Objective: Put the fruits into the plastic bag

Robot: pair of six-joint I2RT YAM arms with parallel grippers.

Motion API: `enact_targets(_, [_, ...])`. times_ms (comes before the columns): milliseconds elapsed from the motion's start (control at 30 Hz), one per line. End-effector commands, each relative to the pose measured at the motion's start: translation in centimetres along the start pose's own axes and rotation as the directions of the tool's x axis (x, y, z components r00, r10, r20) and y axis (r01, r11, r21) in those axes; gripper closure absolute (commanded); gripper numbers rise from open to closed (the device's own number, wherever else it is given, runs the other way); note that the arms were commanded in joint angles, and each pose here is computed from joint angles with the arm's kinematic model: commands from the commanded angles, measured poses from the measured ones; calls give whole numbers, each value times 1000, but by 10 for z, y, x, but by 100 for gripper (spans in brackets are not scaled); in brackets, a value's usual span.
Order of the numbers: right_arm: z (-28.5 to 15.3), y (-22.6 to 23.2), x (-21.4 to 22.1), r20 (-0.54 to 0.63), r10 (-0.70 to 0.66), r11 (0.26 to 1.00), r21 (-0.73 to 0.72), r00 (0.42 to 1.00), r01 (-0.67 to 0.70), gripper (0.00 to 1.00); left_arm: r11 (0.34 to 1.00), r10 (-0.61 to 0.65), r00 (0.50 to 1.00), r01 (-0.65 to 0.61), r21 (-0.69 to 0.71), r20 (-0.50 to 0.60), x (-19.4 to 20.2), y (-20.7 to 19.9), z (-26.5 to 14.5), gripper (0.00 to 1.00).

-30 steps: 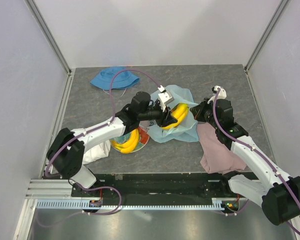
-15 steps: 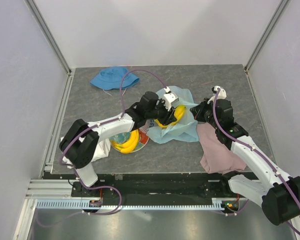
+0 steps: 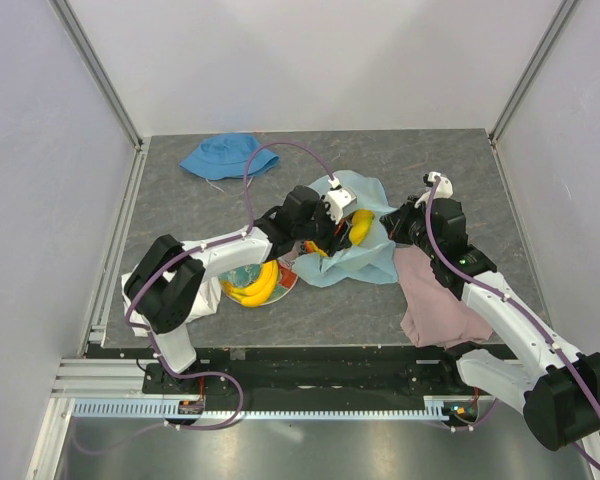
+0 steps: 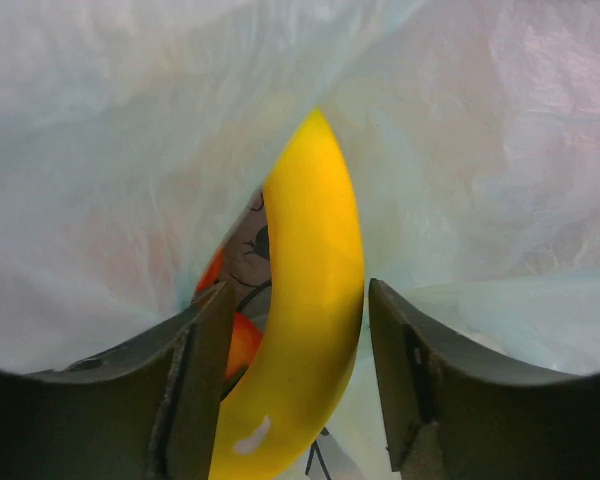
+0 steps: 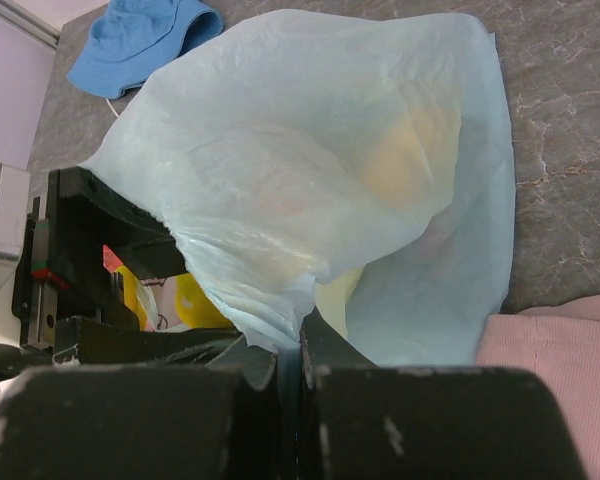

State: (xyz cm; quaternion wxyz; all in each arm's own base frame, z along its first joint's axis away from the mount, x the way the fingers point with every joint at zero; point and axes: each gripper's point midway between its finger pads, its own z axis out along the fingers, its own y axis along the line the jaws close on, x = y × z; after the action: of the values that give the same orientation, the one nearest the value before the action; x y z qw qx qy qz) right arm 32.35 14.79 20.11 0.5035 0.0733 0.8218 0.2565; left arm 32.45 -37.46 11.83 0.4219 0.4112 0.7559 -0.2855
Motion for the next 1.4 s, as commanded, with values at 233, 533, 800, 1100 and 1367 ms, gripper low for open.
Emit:
enact_targets(233, [-1, 1, -8, 32, -5, 1000, -1, 999, 6, 100, 999, 33, 996, -31, -24, 77, -25, 3, -7, 21])
enact_targets(533, [-1, 0, -7, 30, -5, 1000, 1, 1000, 5, 100, 999, 37, 991, -34, -23, 129, -39, -1, -18, 18])
enact_targets(800, [0, -1, -7, 31, -8, 1000, 6, 999, 8, 99, 995, 101, 952, -91, -49, 290, -61, -15, -73, 16])
enact_targets(1100, [-2, 0, -10, 40, -7, 1000, 1, 999, 7, 100, 977, -24, 979, 66, -202, 205, -31, -3, -123, 17])
enact_targets(1367, [-2, 3, -10, 40, -6, 1000, -10, 999, 6, 100, 863, -228, 968, 252, -438, 109, 28, 25, -153, 17])
